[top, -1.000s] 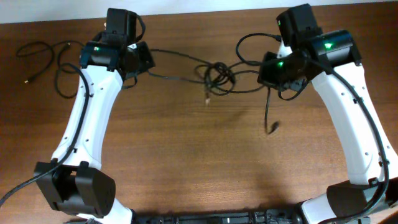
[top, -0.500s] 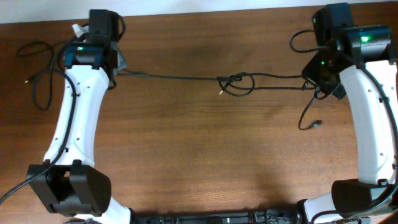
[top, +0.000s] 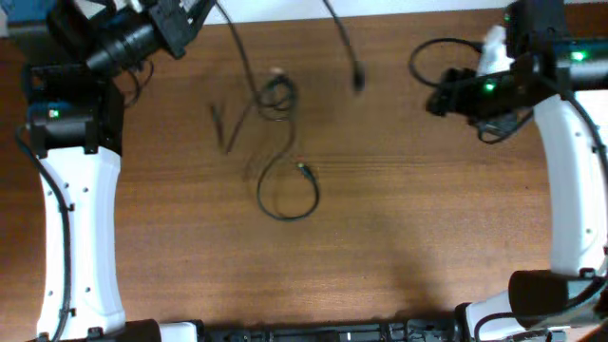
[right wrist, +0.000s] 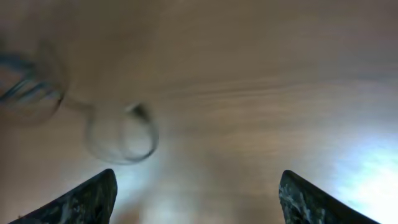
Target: Untangle cables
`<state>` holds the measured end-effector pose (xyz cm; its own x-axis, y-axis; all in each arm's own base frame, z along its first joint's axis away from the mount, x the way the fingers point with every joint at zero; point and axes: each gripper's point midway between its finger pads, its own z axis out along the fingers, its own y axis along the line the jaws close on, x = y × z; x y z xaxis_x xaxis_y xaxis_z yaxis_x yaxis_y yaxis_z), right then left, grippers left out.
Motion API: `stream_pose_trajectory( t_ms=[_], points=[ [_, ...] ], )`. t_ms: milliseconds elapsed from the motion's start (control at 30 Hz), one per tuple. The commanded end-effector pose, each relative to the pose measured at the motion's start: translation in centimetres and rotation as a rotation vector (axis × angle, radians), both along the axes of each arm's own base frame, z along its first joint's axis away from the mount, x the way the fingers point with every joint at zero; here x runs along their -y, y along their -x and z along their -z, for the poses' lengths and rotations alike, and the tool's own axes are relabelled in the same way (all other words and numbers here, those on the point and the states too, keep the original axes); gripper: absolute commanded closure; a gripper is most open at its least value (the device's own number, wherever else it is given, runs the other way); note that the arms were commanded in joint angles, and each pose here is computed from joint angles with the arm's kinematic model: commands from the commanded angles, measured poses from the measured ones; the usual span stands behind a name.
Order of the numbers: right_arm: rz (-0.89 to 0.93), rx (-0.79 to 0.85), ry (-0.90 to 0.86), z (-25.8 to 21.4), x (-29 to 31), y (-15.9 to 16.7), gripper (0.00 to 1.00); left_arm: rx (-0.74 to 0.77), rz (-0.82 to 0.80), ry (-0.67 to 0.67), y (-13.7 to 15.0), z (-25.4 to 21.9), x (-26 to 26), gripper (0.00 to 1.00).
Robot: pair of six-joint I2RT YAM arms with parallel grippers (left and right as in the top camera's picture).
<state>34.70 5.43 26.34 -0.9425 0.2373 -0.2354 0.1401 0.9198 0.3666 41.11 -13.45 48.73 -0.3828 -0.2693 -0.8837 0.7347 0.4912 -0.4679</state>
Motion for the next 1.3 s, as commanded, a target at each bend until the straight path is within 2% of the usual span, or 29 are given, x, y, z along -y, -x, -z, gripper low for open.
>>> stream_pose_trajectory(
  t_ms=[0, 133, 200, 333, 433, 633, 767, 933, 1067, 1167, 1233, 1267],
  points=[
    [-0.260, 0.074, -0.116, -0.9, -6.2, -0.2, 0.19, -0.028, 0.170, 0.122, 3.1, -3.5, 2.9, 1.00],
    [-0.329, 0.141, -0.130, -1.6, -10.7, -0.7, 0.17, 0.019, 0.259, 0.208, 5.3, -6.8, 4.9, 1.00],
    [-0.247, 0.115, -0.016, 0.0, -10.3, -1.2, 0.11, 0.009, 0.276, 0.235, 5.7, -7.5, 5.0, 1.00],
    [-0.260, 0.069, -0.024, 1.3, -10.9, -0.8, 0.11, 0.010, 0.268, 0.241, 5.6, -7.6, 4.9, 1.00],
    [-0.283, 0.093, -0.057, -0.8, -11.1, 0.6, 0.07, -0.040, 0.196, 0.277, 4.1, -7.3, 4.4, 1.00],
    [-0.377, 0.057, -0.071, 0.2, -13.9, 2.0, 0.07, -0.036, 0.133, 0.309, 3.2, -7.6, 3.8, 1.00],
    [-0.393, 0.067, -0.131, -1.0, -14.6, 2.2, 0.05, -0.191, 0.028, 0.331, 0.9, -5.1, 3.1, 1.00],
    [-0.361, 0.061, -0.072, 0.9, -14.1, 0.9, 0.05, -0.170, 0.042, 0.359, 1.2, -6.1, 3.1, 1.00],
    [-0.289, 0.061, 0.055, 5.0, -13.6, -2.6, 0.06, -0.227, 0.054, 0.393, 1.3, -6.1, 3.2, 1.00],
    [-0.274, 0.031, 0.089, 7.6, -13.7, -4.1, 0.07, -0.229, 0.057, 0.394, 1.4, -6.1, 3.2, 1.00],
    [-0.184, 0.007, 0.187, 9.1, -11.7, -5.0, 0.66, -0.204, 0.057, 0.395, 1.5, -6.5, 3.0, 1.00],
    [-0.137, -0.002, 0.237, 9.3, -10.5, -5.1, 0.86, -0.206, 0.039, 0.396, 1.2, -6.4, 2.3, 1.00]
  ],
)
